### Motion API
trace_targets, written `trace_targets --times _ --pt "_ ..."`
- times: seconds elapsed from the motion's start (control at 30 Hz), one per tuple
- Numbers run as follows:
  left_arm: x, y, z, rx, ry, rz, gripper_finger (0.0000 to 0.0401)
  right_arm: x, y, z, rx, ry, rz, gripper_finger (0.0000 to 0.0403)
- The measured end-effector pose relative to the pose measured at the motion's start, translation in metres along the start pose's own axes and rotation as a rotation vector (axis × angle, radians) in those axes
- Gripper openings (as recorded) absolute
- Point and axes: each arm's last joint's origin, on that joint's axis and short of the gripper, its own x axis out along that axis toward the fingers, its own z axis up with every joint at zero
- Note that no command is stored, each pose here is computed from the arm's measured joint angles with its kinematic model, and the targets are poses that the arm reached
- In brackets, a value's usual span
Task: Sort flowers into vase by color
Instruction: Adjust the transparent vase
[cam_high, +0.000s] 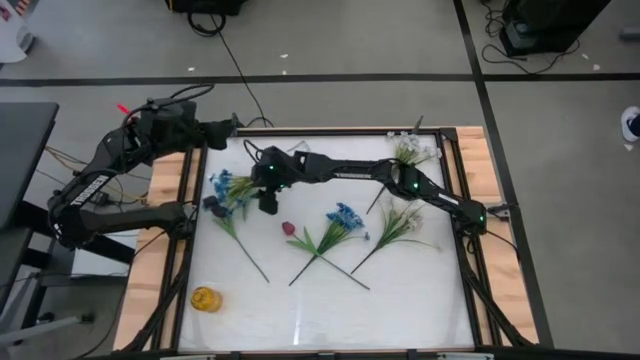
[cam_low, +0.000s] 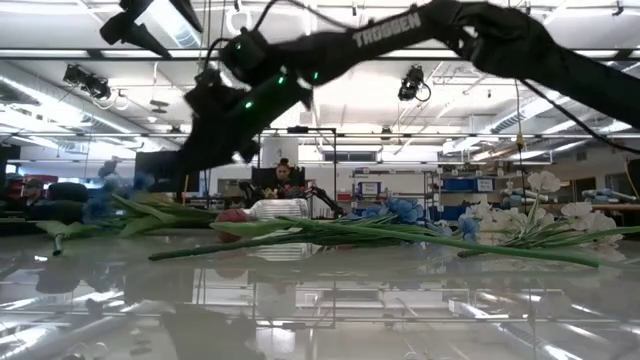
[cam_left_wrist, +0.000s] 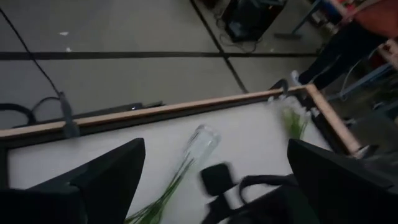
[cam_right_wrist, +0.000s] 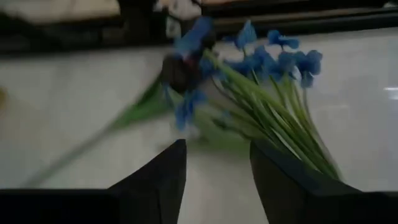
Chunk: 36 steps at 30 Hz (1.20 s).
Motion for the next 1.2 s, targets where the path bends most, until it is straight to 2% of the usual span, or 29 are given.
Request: trace_targets --times 0.23,0.47,0.63,0.77,0.93,1.1,1.2 --pt "-0.001 0.011 -0.015 0.121 0.156 0.101 0.0400 -0.038 -0.012 -0.005 -0.233 0.276 -0.132 0.0197" --pt "0.005 0.016 -0.027 0.131 0.232 0.140 0.0400 -0.050 -0.042 -0.021 -0.271 0.429 -0.118 0.0219" --pt "0.027 0.012 -0.043 0.157 0.282 0.132 0.0400 -0.058 -0.055 -0.026 -0.152 0.458 -0.108 0.0231" --pt "0.062 0.005 -0.062 0.180 0.281 0.087 0.0400 -0.077 -0.060 -0.025 -0.021 0.487 -0.022 0.0229" --pt "0.102 -0.004 -0.078 0.221 0.308 0.076 0.0400 -0.114 -0.066 -0.013 0.088 0.473 0.069 0.0215" --pt "0.144 -0.009 -0.089 0.284 0.387 0.108 0.0400 -0.166 -0.073 0.007 0.113 0.416 0.040 0.0206" --pt "0.169 -0.010 -0.095 0.276 0.423 0.103 0.0400 -0.196 -0.077 0.014 0.155 0.406 0.015 0.0205"
